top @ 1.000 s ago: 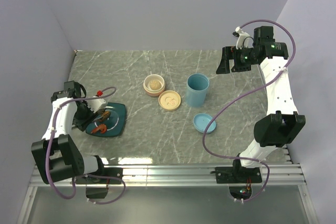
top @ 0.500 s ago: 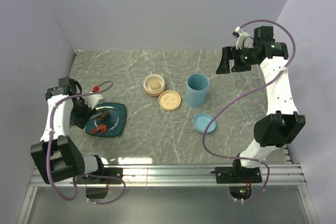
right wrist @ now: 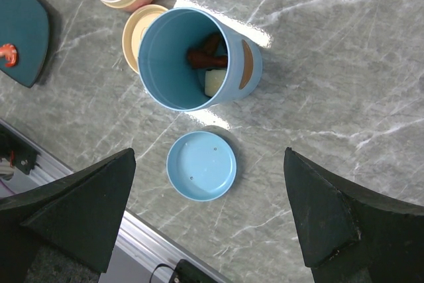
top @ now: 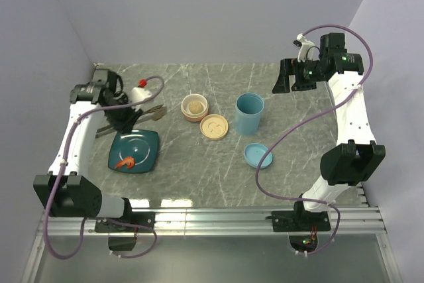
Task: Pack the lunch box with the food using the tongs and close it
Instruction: Place the food into the lunch box
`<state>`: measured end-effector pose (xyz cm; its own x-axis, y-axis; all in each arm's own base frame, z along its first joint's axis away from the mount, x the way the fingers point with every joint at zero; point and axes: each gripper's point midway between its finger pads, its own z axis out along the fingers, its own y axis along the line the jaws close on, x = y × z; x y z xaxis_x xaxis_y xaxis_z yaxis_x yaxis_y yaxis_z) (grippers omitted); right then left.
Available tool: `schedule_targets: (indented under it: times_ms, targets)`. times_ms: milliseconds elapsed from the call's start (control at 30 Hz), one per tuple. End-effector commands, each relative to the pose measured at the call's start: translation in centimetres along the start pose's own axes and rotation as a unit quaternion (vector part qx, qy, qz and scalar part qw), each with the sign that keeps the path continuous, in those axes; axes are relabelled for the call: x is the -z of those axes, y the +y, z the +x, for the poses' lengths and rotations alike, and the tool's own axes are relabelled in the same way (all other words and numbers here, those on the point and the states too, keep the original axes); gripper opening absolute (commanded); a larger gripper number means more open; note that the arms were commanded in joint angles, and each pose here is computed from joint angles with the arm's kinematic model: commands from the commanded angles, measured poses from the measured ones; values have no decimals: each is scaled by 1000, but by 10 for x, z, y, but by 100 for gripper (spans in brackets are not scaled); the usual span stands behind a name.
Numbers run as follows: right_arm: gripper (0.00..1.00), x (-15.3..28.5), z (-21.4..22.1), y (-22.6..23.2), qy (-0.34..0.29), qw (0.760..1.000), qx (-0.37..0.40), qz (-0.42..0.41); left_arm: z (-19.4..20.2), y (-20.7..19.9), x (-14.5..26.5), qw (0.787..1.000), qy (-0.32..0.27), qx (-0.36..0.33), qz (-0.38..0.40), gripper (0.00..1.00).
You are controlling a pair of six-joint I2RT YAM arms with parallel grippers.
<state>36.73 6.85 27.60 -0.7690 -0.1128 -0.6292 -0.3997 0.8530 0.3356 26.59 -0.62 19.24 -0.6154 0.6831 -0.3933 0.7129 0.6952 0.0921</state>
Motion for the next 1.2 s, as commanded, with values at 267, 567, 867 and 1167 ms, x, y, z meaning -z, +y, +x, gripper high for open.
schedule_targets:
  times_ms: [267,567,867,1167]
  targets:
    - [100,10,-21,0,-30,999,13,15,-183,-72,-11,978,-166,-62,109,30]
    - [100,11,-21,-6,-32,999,10,31,-267,-132,-45,959,-200,-102,174,31]
    - [100,10,-20,-7,-29,999,10,32,-294,-155,-66,955,-197,-117,190,35]
    - [100,9,-19,-8,-27,999,8,30,-282,-158,-82,960,-170,-116,190,55]
